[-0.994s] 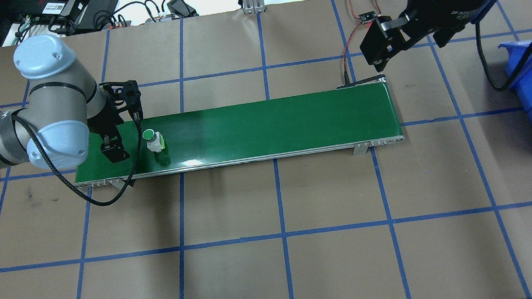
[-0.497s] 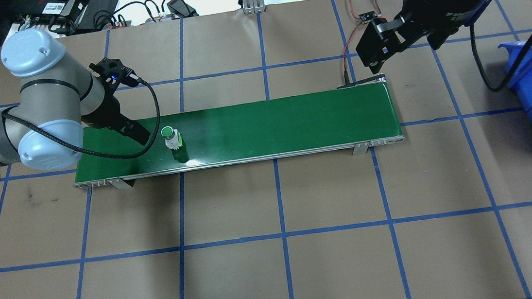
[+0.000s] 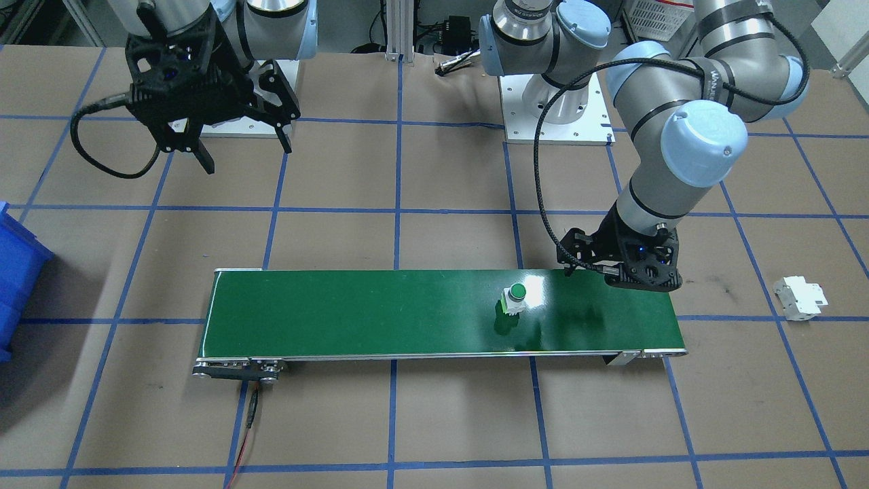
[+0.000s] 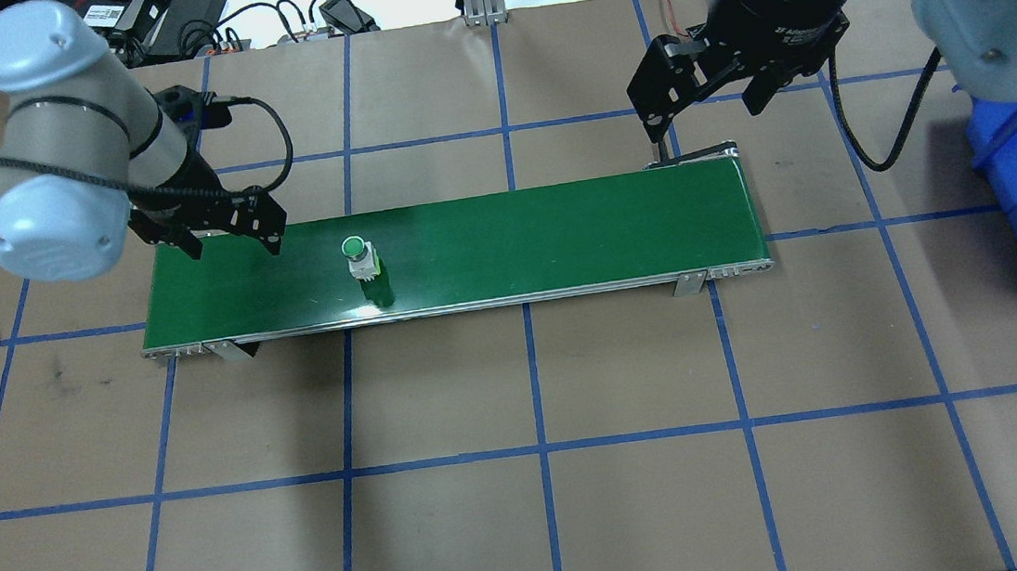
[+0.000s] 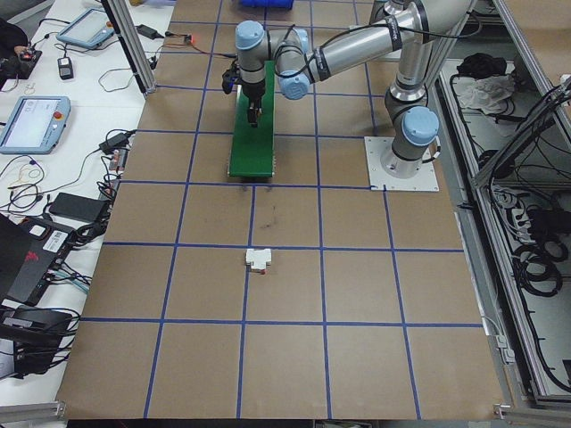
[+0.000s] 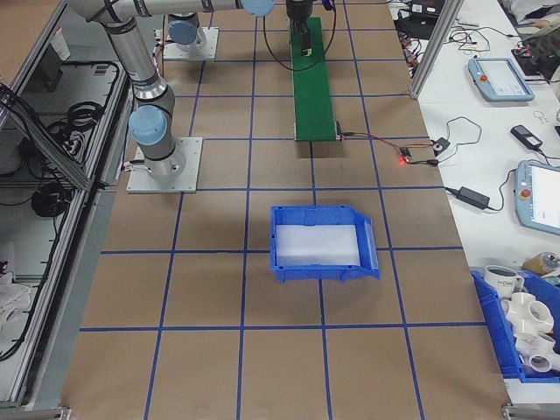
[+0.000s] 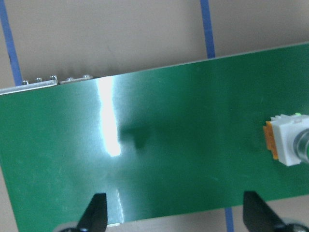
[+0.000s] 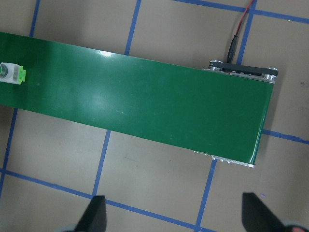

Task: Move button from left to right

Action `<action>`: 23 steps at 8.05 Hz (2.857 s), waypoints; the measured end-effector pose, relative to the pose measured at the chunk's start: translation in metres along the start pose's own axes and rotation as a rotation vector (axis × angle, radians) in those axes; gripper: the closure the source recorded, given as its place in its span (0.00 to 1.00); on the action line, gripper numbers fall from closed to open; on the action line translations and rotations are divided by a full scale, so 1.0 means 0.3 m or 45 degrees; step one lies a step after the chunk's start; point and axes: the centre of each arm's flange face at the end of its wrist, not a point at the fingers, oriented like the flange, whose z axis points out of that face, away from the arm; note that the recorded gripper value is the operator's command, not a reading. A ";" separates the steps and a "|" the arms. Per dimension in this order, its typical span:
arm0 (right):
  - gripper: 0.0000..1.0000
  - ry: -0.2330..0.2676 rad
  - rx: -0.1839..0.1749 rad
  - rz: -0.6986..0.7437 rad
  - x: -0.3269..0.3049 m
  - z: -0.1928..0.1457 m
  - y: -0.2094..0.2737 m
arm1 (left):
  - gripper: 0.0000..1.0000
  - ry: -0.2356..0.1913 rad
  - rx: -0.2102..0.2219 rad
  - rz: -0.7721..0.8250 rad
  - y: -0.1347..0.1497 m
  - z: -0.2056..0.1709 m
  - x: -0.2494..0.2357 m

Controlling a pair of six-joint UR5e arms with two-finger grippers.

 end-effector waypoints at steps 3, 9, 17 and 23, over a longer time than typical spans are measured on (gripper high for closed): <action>0.00 0.034 -0.079 0.130 0.210 0.144 -0.106 | 0.00 -0.032 -0.035 -0.158 -0.053 -0.393 0.139; 0.00 -0.074 -0.128 0.199 0.164 0.256 -0.145 | 0.00 -0.079 0.013 -0.225 0.050 -0.675 0.192; 0.00 -0.227 -0.097 0.253 0.012 0.520 -0.286 | 0.00 -0.077 0.032 -0.206 0.067 -0.698 0.195; 0.00 -0.301 -0.151 0.335 -0.001 0.738 -0.297 | 0.00 -0.077 0.032 -0.207 0.068 -0.699 0.195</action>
